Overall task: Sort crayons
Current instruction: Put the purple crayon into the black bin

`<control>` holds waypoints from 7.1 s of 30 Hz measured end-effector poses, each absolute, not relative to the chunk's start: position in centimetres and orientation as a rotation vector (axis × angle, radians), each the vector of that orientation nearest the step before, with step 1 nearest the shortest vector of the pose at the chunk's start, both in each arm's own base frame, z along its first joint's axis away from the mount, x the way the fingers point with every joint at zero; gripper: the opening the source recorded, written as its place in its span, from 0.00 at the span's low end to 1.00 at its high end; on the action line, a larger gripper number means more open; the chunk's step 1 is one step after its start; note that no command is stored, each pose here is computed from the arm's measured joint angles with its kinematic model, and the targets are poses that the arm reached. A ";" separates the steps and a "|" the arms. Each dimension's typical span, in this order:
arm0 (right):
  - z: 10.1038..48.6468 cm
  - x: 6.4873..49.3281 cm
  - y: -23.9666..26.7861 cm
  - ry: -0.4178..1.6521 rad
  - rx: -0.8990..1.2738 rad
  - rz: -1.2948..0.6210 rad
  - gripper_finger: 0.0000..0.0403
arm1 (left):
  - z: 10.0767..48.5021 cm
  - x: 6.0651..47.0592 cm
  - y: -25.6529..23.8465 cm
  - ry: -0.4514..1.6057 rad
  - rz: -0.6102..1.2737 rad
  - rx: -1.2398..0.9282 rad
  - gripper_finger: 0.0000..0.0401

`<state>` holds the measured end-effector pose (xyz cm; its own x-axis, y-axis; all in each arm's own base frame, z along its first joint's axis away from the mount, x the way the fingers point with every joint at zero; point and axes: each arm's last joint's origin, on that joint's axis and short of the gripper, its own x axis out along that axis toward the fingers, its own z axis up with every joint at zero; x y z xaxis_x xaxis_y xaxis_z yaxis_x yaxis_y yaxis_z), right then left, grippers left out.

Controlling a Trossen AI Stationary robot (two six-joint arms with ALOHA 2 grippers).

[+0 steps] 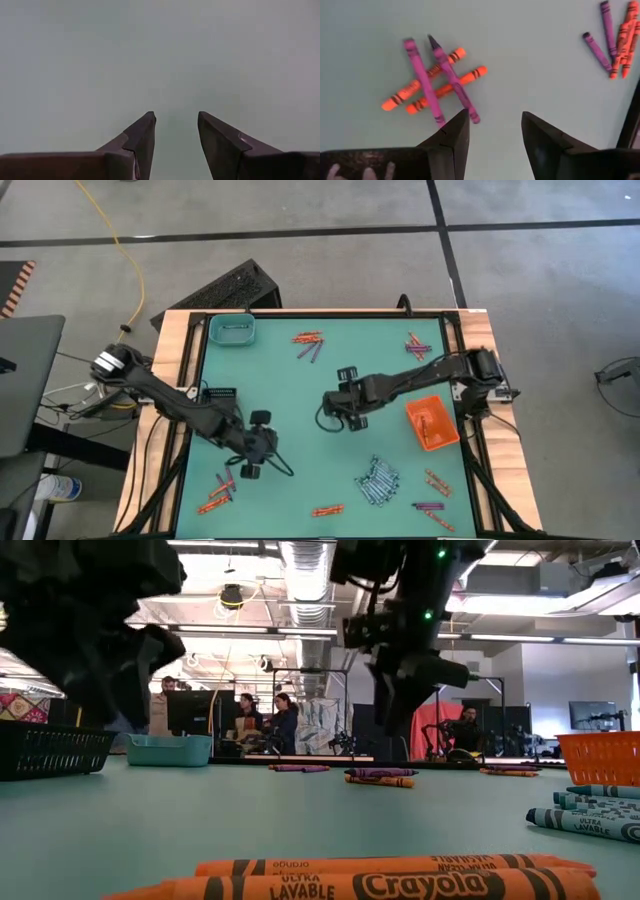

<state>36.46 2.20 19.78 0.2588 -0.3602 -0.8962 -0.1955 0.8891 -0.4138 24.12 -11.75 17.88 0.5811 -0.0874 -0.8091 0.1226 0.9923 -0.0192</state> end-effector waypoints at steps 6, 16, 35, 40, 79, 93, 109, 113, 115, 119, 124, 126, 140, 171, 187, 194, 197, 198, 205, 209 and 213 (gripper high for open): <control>19.3 36.8 0.5 1.334 -0.483 -0.010 0.43 | 17.1 24.5 -11.9 0.956 -0.130 0.067 0.35; 17.0 37.4 -0.9 1.387 -0.428 0.083 0.43 | 17.1 24.5 -11.9 0.954 -0.131 0.071 0.35; 14.8 37.3 -0.8 1.471 -0.482 0.167 0.12 | 17.1 24.5 -12.0 0.947 -0.134 0.071 0.35; 14.9 37.3 -0.8 1.475 -0.492 0.174 0.03 | 17.1 24.5 -12.0 0.946 -0.134 0.071 0.35; 20.9 40.3 2.7 1.286 -0.557 0.049 0.00 | 18.1 24.6 -10.7 0.795 0.222 0.323 0.35; 31.4 38.0 6.9 0.819 -0.471 -0.105 0.00 | 23.0 20.1 -8.2 0.154 0.233 0.309 0.35; 32.5 40.3 10.2 0.508 -0.415 0.000 0.00 | 25.1 19.2 -7.4 -0.286 0.042 0.318 0.35; 32.6 40.4 10.3 0.487 -0.414 0.000 0.00 | 25.6 19.9 -7.7 -0.288 0.043 0.330 0.35; 32.7 40.5 10.3 0.476 -0.413 -0.001 0.00 | 25.5 20.5 -7.9 -0.271 0.039 0.340 0.35; 32.7 40.5 10.3 0.479 -0.414 -0.001 0.00 | 25.4 21.7 -8.6 -0.259 0.009 0.372 0.35; 32.6 40.4 10.3 0.495 -0.408 -0.001 0.00 | 25.5 22.9 -9.1 -0.248 0.010 0.390 0.34; 32.6 40.3 10.5 0.495 -0.409 0.002 0.01 | 25.6 23.0 -9.2 -0.251 0.018 0.390 0.30; 32.4 40.2 10.8 0.508 -0.404 0.000 0.03 | 25.5 22.6 -10.0 -0.221 0.056 0.442 0.03; 29.4 37.4 7.4 0.945 -0.371 -0.305 0.48 | 23.4 12.3 -5.3 0.969 0.663 -0.354 0.03; 28.7 35.2 7.9 1.074 -0.490 -0.473 0.45 | 21.2 11.7 -6.2 0.964 0.734 -0.499 0.04; 28.6 34.7 7.7 1.103 -0.493 -0.531 0.45 | 21.1 11.8 -6.3 0.967 0.738 -0.513 0.05; 28.7 34.7 7.6 1.097 -0.503 -0.545 0.45 | 20.9 12.0 -6.3 0.990 0.740 -0.507 0.08; 28.7 34.7 7.6 1.097 -0.504 -0.546 0.45 | 20.8 12.1 -6.3 1.001 0.742 -0.504 0.09; 28.6 34.6 7.6 1.105 -0.510 -0.545 0.45 | 20.3 12.6 -6.2 1.070 0.751 -0.476 0.19; 28.6 34.6 7.5 1.107 -0.513 -0.547 0.45 | 20.3 12.7 -6.1 1.079 0.755 -0.473 0.25; 28.3 34.6 6.7 1.128 -0.555 -0.579 0.45 | 20.3 12.8 -6.1 1.072 0.745 -0.453 0.29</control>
